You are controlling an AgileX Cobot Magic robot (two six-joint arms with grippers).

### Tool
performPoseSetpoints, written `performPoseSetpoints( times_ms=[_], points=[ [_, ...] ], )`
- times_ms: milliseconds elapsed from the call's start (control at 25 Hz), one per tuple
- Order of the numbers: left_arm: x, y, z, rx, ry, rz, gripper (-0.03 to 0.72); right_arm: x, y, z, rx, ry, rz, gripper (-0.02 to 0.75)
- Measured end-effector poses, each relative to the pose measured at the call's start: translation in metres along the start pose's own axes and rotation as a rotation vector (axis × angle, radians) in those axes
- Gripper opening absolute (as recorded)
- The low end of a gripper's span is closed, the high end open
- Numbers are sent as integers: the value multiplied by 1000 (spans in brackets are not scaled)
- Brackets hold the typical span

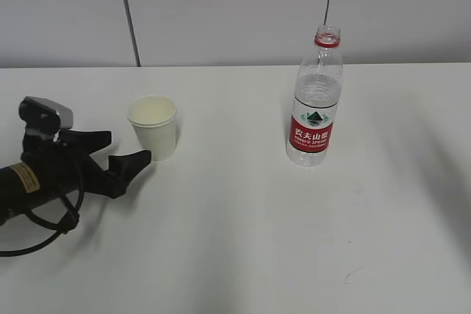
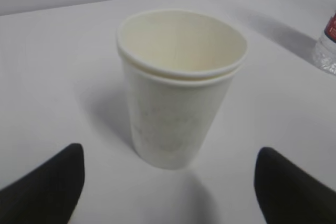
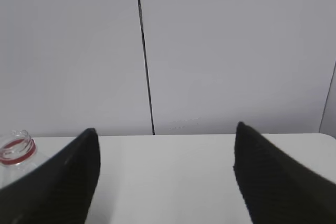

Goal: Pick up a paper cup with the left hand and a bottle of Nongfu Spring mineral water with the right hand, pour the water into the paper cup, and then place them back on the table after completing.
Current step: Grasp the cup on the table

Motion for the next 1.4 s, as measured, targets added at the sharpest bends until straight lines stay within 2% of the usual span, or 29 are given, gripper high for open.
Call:
performPoseSetpoints(
  times_ms=[360, 520, 760, 1200, 1400],
  points=[
    [-11, 44, 3, -41, -15, -9, 595, 0, 0, -1, -12, 9, 0, 587],
    [-10, 58, 5, -64, -42, -51, 595, 0, 0, -1, -12, 12, 0, 587],
    [-8, 71, 4, -88, -46, -64, 591, 0, 0, -1, -15, 14, 0, 587],
    [-4, 78, -6, -129, -43, -81, 546, 0, 0, -2, -17, 14, 0, 587],
    [-4, 78, -6, -129, -43, -82, 477, 0, 2, 0, -11, 14, -1, 587]
  ],
)
Point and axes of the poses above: a point on each arm's last joint axis where the gripper is mounted, y pointing out along that axis toward the gripper, x along the wrist's bending axis when the last joint is at zero, z = x × y, the point moved 2 cm from there along y, pointing out along that axis toward the gripper, and after that the axes turned 4 degrees about -y, right-handed, at the moved point
